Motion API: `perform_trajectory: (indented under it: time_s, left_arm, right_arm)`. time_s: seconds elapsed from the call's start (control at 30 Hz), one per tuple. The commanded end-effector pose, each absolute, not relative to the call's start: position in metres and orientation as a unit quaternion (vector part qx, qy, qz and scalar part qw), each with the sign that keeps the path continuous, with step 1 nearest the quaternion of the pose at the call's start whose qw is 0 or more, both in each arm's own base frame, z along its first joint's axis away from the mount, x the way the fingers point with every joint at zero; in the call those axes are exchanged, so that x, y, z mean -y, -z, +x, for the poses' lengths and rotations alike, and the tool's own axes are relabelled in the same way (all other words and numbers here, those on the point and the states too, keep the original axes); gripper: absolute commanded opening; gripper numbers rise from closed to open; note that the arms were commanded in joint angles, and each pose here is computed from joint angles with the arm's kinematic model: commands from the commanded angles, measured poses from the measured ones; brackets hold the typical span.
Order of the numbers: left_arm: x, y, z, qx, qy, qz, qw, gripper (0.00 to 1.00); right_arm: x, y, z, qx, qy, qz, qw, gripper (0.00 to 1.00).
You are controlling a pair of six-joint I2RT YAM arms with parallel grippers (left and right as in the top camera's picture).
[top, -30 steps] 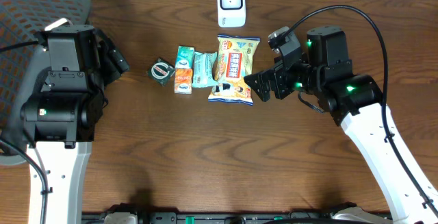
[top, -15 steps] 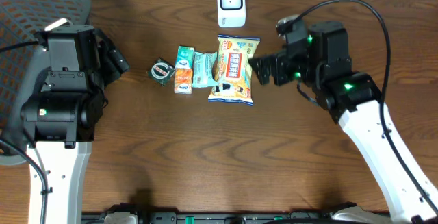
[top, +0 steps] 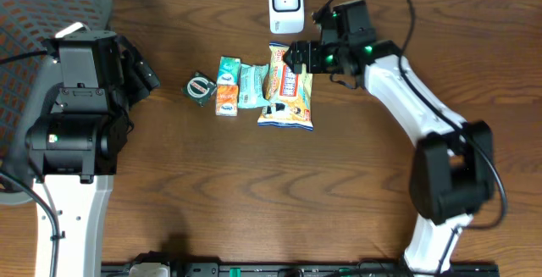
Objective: Scan the item barcode
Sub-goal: 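Grasp the yellow bag's edge with the right gripper and lift, then flip the yellow bag over and lay it right of the row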
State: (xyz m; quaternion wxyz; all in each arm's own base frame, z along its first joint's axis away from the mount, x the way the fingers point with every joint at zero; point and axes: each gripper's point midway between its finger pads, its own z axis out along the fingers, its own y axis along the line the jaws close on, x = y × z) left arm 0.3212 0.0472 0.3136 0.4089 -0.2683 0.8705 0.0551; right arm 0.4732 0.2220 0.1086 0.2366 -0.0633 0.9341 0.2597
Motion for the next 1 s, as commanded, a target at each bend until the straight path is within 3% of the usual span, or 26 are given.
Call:
perform_trajectory:
  time_s: [0.0, 0.17, 0.37, 0.47, 0.5, 0.53, 0.57, 0.6, 0.63, 0.83, 0.97]
  left_arm:
    - [-0.050, -0.321, 0.319, -0.864, -0.056, -0.274, 0.418, 0.97]
    - [-0.050, -0.321, 0.319, -0.864, -0.056, -0.274, 0.418, 0.98]
    - [-0.050, -0.321, 0.319, -0.864, -0.056, -0.274, 0.418, 0.98]
    - [-0.050, -0.321, 0.319, -0.864, -0.056, -0.274, 0.418, 0.98]
    - [-0.050, -0.321, 0.319, -0.864, -0.056, -0.274, 0.418, 0.98]
    - [-0.050, -0.321, 0.319, -0.864, -0.056, -0.274, 0.418, 0.98]
    - [-0.050, -0.321, 0.319, -0.864, -0.056, -0.274, 0.418, 0.98]
    - [-0.050, -0.321, 0.319, -0.864, -0.056, -0.274, 0.418, 0.97]
    - [-0.050, -0.321, 0.319, -0.864, -0.056, -0.274, 0.418, 0.97]
    - [-0.050, -0.321, 0.319, -0.864, -0.056, -0.274, 0.418, 0.98]
    - [-0.050, -0.321, 0.319, -0.864, -0.056, -0.274, 0.418, 0.98]
  right_arm:
    - [-0.223, -0.078, 0.474, -0.944, -0.261, -0.059, 0.195, 0.97]
    - [-0.209, -0.037, 0.460, -0.959, -0.250, -0.037, 0.130, 0.97]
    - [-0.231, -0.003, 0.442, -0.947, -0.311, -0.048, 0.067, 0.96]
    - [-0.238, 0.012, 0.434, -0.944, -0.323, -0.050, 0.045, 0.81]
    - [-0.242, 0.014, 0.431, -0.940, -0.336, -0.052, 0.036, 0.61]
    - [-0.244, 0.013, 0.430, -0.938, -0.340, -0.052, 0.034, 0.54]
    - [-0.244, 0.012, 0.430, -0.937, -0.344, -0.052, 0.033, 0.40]
    - [-0.243, 0.007, 0.433, -0.936, -0.345, -0.052, 0.039, 0.15]
    - [-0.241, 0.005, 0.435, -0.936, -0.345, -0.051, 0.042, 0.04]
    - [-0.194, -0.054, 0.463, -0.946, -0.298, -0.027, 0.123, 0.01]
    - [-0.119, -0.111, 0.472, -0.971, -0.089, -0.014, 0.223, 0.01]
